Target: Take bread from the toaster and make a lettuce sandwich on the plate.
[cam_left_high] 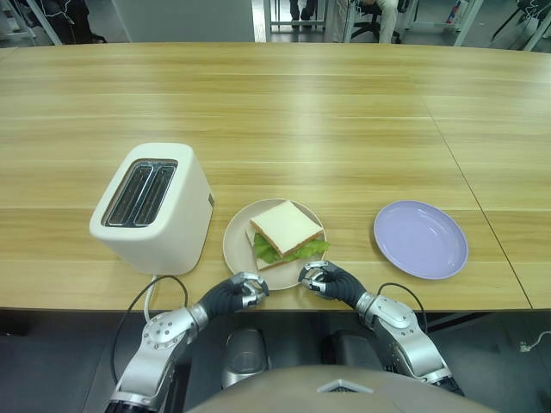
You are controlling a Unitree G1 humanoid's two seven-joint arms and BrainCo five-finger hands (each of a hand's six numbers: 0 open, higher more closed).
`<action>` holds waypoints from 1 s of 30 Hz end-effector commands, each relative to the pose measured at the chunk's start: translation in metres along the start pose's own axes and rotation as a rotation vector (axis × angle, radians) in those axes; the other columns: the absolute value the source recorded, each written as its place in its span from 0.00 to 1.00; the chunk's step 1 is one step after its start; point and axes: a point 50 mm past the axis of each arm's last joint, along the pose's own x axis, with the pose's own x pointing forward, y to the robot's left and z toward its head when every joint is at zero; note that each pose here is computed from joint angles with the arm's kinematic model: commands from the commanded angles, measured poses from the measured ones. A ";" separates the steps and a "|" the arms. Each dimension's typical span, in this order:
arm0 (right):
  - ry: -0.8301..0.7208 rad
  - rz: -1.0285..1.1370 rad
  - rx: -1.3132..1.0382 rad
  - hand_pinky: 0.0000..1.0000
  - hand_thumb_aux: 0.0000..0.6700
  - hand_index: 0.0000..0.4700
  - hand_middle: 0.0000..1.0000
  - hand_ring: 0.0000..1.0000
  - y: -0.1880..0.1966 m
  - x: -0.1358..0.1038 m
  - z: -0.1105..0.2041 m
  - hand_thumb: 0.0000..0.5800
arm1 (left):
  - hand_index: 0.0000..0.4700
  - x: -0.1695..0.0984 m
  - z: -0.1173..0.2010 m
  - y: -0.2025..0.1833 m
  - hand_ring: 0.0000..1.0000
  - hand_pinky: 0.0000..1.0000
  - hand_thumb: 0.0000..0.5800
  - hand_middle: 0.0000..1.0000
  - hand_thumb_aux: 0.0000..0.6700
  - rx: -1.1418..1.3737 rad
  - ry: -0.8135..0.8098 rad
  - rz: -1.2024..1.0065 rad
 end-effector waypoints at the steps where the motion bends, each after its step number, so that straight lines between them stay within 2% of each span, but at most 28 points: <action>1: 0.048 -0.043 0.023 1.00 1.00 0.98 1.00 1.00 -0.007 0.005 -0.009 1.00 | 0.98 0.013 0.003 0.012 1.00 1.00 1.00 1.00 1.00 0.000 0.033 0.071; 12: 0.011 -0.243 -0.033 1.00 1.00 0.98 1.00 1.00 -0.054 0.040 0.009 1.00 | 0.98 0.062 0.023 0.027 1.00 1.00 1.00 1.00 1.00 0.041 -0.006 0.158; 18: -0.023 -0.328 -0.066 1.00 1.00 0.98 1.00 1.00 -0.084 0.060 0.032 1.00 | 0.98 0.087 0.035 0.039 1.00 1.00 1.00 1.00 1.00 0.012 -0.048 0.218; 30: -0.050 -0.412 -0.061 1.00 1.00 0.98 1.00 1.00 -0.108 0.096 0.066 1.00 | 0.98 0.129 0.065 0.081 1.00 1.00 1.00 1.00 1.00 0.082 -0.075 0.389</action>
